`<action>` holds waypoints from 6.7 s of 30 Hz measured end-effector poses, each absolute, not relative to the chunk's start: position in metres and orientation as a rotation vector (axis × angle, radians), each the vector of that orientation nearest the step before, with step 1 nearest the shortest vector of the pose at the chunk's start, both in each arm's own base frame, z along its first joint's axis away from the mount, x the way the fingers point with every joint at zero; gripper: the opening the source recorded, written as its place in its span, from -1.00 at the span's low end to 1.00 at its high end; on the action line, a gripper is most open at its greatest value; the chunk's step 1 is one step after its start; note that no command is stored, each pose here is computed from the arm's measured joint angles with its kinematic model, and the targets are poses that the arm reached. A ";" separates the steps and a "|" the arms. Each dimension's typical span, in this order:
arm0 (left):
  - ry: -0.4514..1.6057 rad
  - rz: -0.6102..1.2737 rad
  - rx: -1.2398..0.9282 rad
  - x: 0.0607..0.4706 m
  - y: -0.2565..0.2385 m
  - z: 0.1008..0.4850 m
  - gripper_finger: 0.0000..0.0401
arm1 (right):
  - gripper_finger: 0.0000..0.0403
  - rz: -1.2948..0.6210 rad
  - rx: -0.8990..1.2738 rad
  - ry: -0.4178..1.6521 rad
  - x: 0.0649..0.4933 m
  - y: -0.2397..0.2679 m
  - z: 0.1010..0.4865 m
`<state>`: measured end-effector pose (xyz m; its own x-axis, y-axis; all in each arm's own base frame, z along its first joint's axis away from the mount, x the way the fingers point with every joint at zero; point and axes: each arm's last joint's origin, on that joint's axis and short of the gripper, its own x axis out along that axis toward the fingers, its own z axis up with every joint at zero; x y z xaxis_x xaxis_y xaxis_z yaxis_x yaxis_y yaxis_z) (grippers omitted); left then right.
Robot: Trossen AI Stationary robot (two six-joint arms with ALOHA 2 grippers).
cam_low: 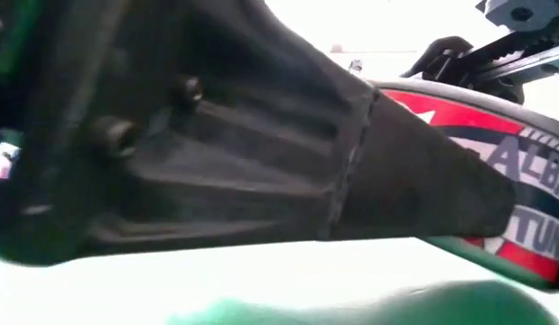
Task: Stack canned seafood by type on shelf
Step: Put the bottom right red tuna can on the shelf, then stack the red tuna can on top of the red tuna can on the shelf
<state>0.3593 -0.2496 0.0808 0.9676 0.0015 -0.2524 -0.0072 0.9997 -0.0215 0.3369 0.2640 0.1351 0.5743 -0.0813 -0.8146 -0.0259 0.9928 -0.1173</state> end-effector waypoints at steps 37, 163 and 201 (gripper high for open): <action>0.327 0.148 0.151 0.304 -0.132 0.283 0.83 | 0.89 -0.194 -0.145 0.559 0.288 0.180 0.334; 0.786 -0.077 0.019 0.179 -0.110 0.323 0.99 | -0.94 -0.287 -0.202 0.537 0.286 0.103 0.372; 1.265 0.902 -0.161 0.115 -0.123 0.177 -0.33 | -0.94 -0.277 -0.158 0.715 0.289 0.132 0.334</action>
<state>0.1153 -0.1232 0.1769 0.0198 0.4946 -0.8689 -0.6602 0.6591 0.3601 0.2889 0.1316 0.3337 0.7206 -0.3029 -0.6237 0.1954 0.9518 -0.2365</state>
